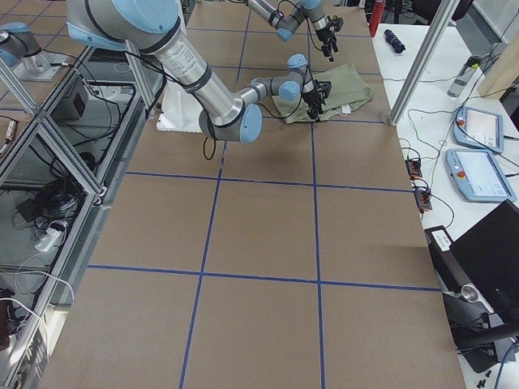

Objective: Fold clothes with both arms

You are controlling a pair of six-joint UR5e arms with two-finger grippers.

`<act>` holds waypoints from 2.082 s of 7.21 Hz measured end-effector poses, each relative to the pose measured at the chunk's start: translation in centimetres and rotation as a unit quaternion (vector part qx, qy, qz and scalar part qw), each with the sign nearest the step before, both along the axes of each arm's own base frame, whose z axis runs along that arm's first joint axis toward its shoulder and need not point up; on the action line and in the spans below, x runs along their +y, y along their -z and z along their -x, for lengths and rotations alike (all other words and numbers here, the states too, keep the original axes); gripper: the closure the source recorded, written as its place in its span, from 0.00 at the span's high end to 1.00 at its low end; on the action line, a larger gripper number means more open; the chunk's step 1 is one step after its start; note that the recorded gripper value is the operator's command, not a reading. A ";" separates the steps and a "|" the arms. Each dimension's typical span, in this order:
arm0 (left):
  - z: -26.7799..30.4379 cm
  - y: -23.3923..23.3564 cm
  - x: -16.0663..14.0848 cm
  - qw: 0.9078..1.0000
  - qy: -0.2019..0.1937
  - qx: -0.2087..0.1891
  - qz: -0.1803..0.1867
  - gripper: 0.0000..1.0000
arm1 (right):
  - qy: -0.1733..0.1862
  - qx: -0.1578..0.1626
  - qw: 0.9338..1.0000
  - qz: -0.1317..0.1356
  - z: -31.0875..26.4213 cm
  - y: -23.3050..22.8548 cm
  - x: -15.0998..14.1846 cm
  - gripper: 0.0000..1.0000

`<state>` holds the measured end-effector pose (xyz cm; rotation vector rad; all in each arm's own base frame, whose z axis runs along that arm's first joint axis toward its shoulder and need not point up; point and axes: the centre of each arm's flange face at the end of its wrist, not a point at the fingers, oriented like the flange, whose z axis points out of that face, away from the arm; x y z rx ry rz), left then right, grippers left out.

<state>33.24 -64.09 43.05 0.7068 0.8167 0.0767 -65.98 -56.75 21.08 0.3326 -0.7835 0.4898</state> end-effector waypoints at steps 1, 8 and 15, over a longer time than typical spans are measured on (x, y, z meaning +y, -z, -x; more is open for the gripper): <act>0.0 -0.1 0.0 1.000 0.000 0.000 0.000 1.00 | 0.000 0.000 1.000 0.000 0.0 0.0 0.0 0.51; 0.1 -0.1 0.0 1.000 0.001 0.000 0.000 1.00 | -0.002 -0.001 1.000 0.001 0.2 0.0 0.3 0.00; 0.0 0.1 0.0 1.000 0.000 0.001 0.000 1.00 | 0.012 0.004 1.000 0.012 -4.9 1.4 8.0 0.00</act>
